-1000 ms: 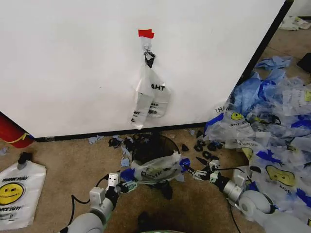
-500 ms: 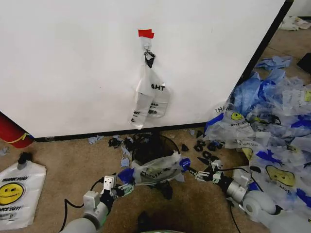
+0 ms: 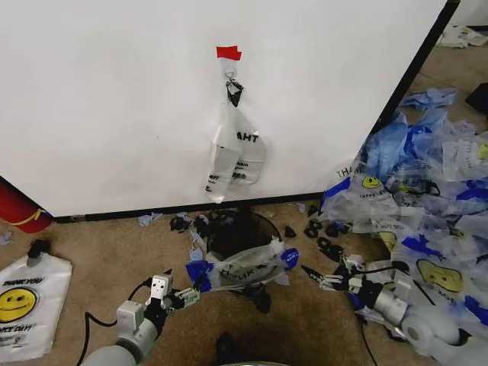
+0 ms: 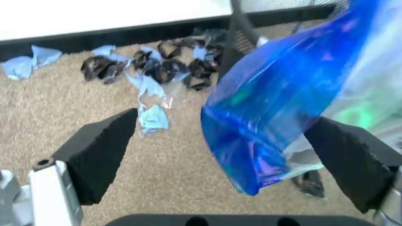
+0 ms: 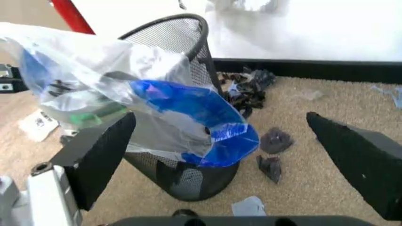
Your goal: Pick up the garbage bag from the wall and place it over the trash bin.
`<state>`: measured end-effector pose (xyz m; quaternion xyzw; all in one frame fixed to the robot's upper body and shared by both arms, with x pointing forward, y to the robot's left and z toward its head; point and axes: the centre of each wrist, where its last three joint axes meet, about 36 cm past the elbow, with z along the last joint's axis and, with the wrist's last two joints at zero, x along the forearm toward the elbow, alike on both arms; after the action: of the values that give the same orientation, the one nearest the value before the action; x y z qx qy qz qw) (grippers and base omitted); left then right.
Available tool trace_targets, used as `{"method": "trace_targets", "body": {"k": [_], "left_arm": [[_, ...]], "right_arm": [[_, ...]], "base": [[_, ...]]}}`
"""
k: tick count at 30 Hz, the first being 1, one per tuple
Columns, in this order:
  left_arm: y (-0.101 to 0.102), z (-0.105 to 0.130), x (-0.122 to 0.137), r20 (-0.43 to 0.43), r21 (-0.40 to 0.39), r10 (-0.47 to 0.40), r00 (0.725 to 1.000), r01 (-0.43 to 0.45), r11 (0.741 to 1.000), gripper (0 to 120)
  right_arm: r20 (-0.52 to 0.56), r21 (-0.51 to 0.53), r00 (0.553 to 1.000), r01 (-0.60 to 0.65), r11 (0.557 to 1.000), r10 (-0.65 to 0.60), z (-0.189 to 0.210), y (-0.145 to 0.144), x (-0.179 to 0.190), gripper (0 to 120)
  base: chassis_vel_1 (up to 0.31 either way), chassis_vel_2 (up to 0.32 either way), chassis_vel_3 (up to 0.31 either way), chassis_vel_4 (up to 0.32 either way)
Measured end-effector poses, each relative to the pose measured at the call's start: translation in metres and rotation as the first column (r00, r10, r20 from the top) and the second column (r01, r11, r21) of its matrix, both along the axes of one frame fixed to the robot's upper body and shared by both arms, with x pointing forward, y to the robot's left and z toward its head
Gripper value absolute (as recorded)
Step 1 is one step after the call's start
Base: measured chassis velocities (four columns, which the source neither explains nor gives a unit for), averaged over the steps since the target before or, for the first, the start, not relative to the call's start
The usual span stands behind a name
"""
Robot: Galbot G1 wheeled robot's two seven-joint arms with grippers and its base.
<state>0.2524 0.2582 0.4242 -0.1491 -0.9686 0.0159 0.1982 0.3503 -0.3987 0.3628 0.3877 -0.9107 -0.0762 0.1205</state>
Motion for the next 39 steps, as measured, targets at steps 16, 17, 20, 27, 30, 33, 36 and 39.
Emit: {"method": "trace_targets", "body": {"k": [16, 17, 20, 27, 30, 33, 36, 39], "left_arm": [[-0.016, 0.06, -0.005, 0.175, -0.133, -0.04, 0.984, 0.064, 0.989, 100], [-0.016, 0.06, -0.005, 0.175, -0.133, -0.04, 0.984, 0.064, 0.989, 100], [-0.007, 0.085, 0.023, 0.258, -0.148, -0.055, 0.964, 0.096, 0.984, 100], [0.024, 0.098, 0.077, 0.289, -0.11, -0.084, 0.954, 0.121, 0.987, 100], [0.036, 0.103, 0.105, 0.231, -0.104, -0.127, 0.965, 0.154, 0.983, 100], [0.037, 0.113, 0.12, 0.197, -0.109, -0.184, 0.963, 0.208, 0.972, 100], [0.037, 0.132, 0.152, 0.132, -0.095, -0.304, 0.943, 0.318, 0.943, 100], [0.025, 0.133, 0.176, 0.084, -0.079, -0.365, 0.927, 0.371, 0.925, 100]], "right_arm": [[0.195, 0.143, 0.979, 0.025, 0.989, -0.053, 0.046, -0.005, 0.018, 100], [0.195, 0.143, 0.979, 0.025, 0.989, -0.053, 0.046, -0.005, 0.018, 100], [0.24, 0.2, 0.963, 0.073, 0.977, -0.122, 0.062, 0.003, 0.03, 100], [0.313, 0.25, 0.931, 0.108, 0.962, -0.186, 0.093, 0.016, 0.045, 100], [0.335, 0.245, 0.921, 0.119, 0.962, -0.199, 0.101, 0.018, 0.036, 100], [0.351, 0.24, 0.911, 0.136, 0.961, -0.216, 0.102, 0.015, 0.029, 100], [0.358, 0.245, 0.897, 0.177, 0.953, -0.259, 0.101, 0.01, 0.016, 100], [0.356, 0.246, 0.891, 0.2, 0.948, -0.281, 0.098, 0.007, 0.008, 100]], "base": [[0.0, 0.0, 0.0, 0.0], [0.0, 0.0, 0.0, 0.0], [0.0, 0.0, 0.0, 0.0], [0.0, 0.0, 0.0, 0.0], [0.0, 0.0, 0.0, 0.0], [0.0, 0.0, 0.0, 0.0], [0.0, 0.0, 0.0, 0.0], [0.0, 0.0, 0.0, 0.0]]}}
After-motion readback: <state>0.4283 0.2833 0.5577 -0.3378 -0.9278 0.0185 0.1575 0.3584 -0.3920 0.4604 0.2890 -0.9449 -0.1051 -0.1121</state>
